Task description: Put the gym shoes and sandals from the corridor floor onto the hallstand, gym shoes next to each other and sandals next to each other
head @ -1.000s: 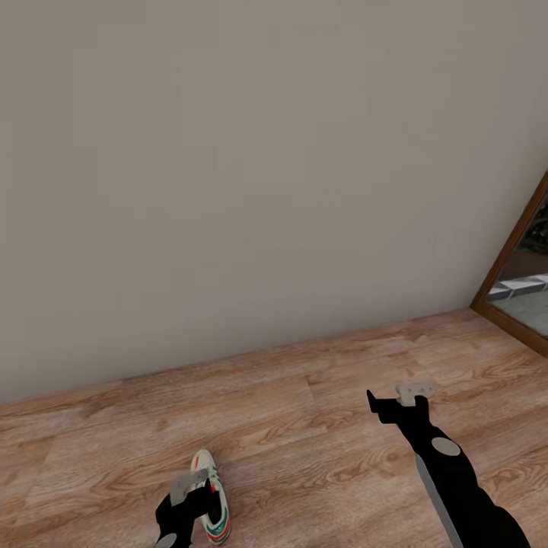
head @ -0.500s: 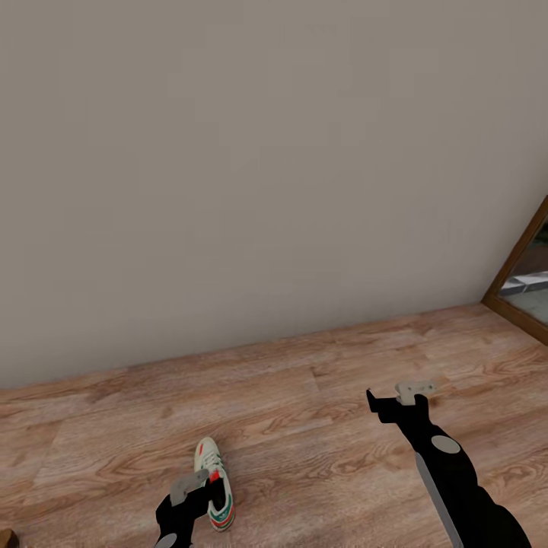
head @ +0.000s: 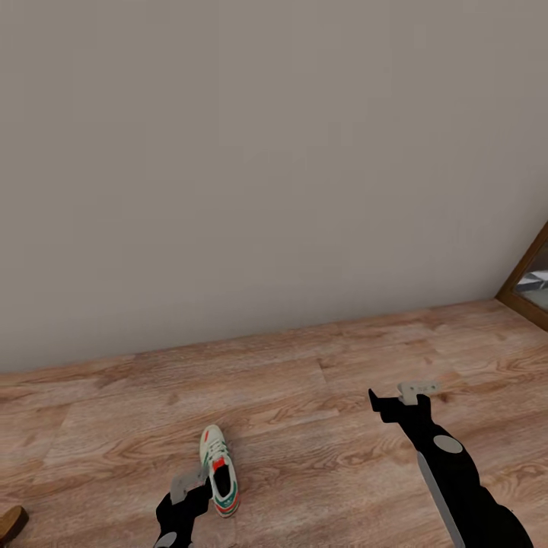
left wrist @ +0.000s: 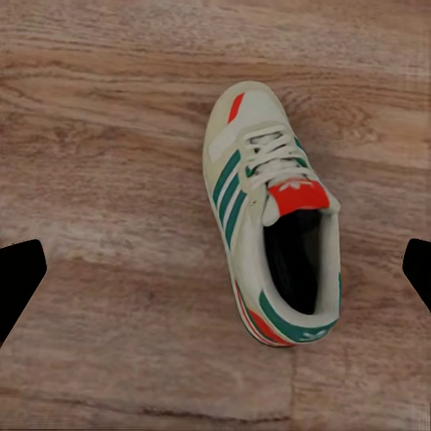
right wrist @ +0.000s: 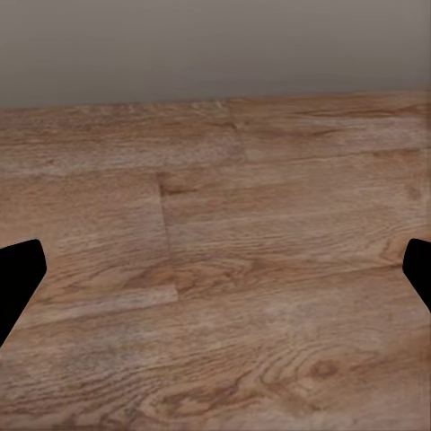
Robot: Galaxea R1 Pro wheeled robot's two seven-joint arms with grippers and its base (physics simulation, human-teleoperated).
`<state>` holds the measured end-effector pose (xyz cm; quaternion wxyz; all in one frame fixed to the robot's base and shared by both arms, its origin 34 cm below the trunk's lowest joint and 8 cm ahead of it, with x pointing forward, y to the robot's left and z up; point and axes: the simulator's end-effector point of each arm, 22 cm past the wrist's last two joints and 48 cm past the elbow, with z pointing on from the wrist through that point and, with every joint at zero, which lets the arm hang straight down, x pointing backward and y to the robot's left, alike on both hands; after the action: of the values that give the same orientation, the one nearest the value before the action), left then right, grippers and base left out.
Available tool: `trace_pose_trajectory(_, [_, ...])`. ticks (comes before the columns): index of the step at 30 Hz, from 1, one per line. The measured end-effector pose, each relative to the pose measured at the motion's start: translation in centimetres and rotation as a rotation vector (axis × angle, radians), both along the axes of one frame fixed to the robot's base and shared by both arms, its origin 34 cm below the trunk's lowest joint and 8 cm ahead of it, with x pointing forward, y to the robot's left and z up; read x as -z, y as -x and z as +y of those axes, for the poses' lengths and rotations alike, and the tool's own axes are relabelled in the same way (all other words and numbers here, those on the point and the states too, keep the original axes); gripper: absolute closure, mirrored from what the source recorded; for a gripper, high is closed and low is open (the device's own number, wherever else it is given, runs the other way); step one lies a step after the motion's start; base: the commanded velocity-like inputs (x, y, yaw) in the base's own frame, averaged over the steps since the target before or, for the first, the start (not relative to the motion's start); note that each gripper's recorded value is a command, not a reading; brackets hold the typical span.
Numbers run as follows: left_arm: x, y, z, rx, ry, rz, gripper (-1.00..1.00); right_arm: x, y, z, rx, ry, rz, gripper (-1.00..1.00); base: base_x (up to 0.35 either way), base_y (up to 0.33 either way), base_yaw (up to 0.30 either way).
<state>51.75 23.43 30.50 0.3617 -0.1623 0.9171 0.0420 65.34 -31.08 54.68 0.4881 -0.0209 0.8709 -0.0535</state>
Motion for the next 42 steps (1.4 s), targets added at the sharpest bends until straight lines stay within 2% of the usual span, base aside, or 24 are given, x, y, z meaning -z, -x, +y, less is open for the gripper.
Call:
trace_pose_trajectory(12, [3.3,1.1,-0.1,0.0,0.001,0.016,-1.0,3.6,0.7,0.2,-0.002,-0.002,0.018,-1.0,0.0,0.0,0.089])
trace_pose_trajectory(25, [4.0,1.6,0.0,-0.001,0.001,0.033,-1.0,4.6,0.8,0.2,-0.002,-0.003,0.035,-1.0,0.0,0.0,0.058])
trace_pose_trajectory(42, [4.2,1.7,0.0,-0.001,0.0,0.037,-1.0,4.8,0.9,0.0,0.001,-0.002,0.04,-1.0,0.0,0.0,-0.014])
